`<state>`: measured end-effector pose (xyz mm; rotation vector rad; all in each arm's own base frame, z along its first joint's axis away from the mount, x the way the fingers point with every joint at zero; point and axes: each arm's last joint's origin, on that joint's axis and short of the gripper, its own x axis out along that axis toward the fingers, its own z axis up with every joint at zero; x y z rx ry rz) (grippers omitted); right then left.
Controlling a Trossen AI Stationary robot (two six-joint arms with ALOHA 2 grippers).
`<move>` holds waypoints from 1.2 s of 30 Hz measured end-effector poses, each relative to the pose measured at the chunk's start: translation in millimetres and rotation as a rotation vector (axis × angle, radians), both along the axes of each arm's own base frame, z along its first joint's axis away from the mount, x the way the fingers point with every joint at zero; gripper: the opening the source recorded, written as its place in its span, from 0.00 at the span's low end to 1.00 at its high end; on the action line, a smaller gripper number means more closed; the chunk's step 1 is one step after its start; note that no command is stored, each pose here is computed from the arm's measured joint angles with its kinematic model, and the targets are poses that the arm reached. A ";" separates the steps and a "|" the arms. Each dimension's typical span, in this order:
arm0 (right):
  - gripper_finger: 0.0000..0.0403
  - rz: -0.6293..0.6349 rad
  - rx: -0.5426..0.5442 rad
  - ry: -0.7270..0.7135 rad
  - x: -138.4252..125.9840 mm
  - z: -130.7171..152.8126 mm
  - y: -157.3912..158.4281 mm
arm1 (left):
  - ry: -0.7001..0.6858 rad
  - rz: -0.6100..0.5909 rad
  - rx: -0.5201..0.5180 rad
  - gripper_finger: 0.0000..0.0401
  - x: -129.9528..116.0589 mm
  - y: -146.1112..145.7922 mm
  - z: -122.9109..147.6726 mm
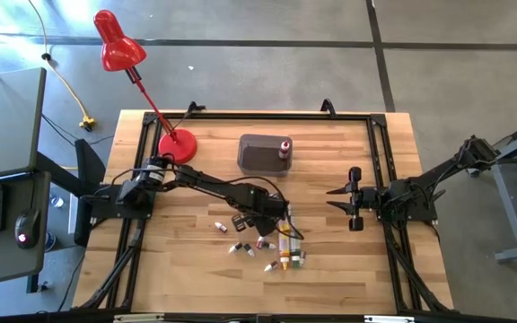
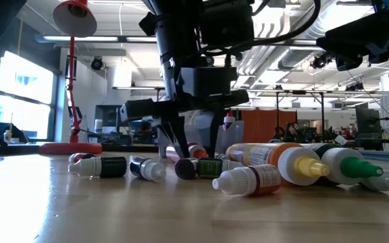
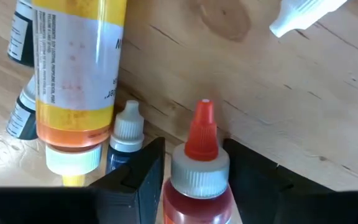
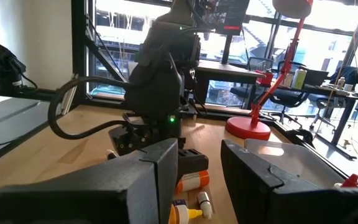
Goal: Pick & Place food coloring
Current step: Put the large orange food coloring bottle into the black bin
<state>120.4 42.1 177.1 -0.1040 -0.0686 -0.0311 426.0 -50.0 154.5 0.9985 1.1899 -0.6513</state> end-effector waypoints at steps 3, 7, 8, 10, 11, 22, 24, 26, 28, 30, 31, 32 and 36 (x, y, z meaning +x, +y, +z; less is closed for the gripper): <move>0.29 0.000 0.000 0.000 0.0 0.0 0.0 | 0.007 -0.002 -0.005 0.35 -0.5 -0.1 -0.8; 0.29 0.000 0.000 0.000 0.0 0.0 0.0 | 0.007 0.008 0.018 0.26 -0.7 0.2 -1.7; 0.29 0.000 0.000 0.000 0.0 0.0 0.0 | 0.006 0.018 0.027 0.24 -0.8 0.1 -2.0; 0.29 0.000 0.000 0.000 0.0 0.0 0.0 | 0.002 0.050 0.030 0.24 -0.8 0.2 -2.3; 0.29 0.000 0.000 0.000 0.0 0.0 0.0 | 0.000 0.078 0.021 0.24 -0.9 0.1 -2.4; 0.29 0.000 0.000 0.001 0.0 -0.1 0.0 | -0.231 0.505 -0.037 0.24 15.1 1.5 63.2; 0.29 0.000 -0.001 0.002 0.0 -0.2 0.0 | -0.255 0.568 0.014 0.24 12.8 2.6 75.3; 0.29 0.000 -0.001 0.003 0.1 -0.3 0.0 | -0.230 0.616 0.069 0.24 1.1 5.5 88.3; 0.29 0.000 -0.002 0.004 -0.1 -0.3 0.0 | -0.262 0.659 0.106 0.24 -7.0 7.7 106.8; 0.29 0.000 -0.004 0.008 0.3 -0.9 0.1 | -0.268 0.718 0.180 0.24 -22.4 11.8 124.4; 0.29 0.000 -0.004 0.008 0.2 -0.9 0.1 | -0.284 0.741 0.217 0.24 -28.5 13.6 133.0; 0.29 0.000 -0.003 0.007 0.3 -0.8 0.1 | -0.322 0.765 0.231 0.24 -32.4 15.0 142.0; 0.29 0.002 -0.007 0.016 0.9 -1.8 0.5 | -0.446 0.883 0.262 0.24 -56.0 24.5 177.3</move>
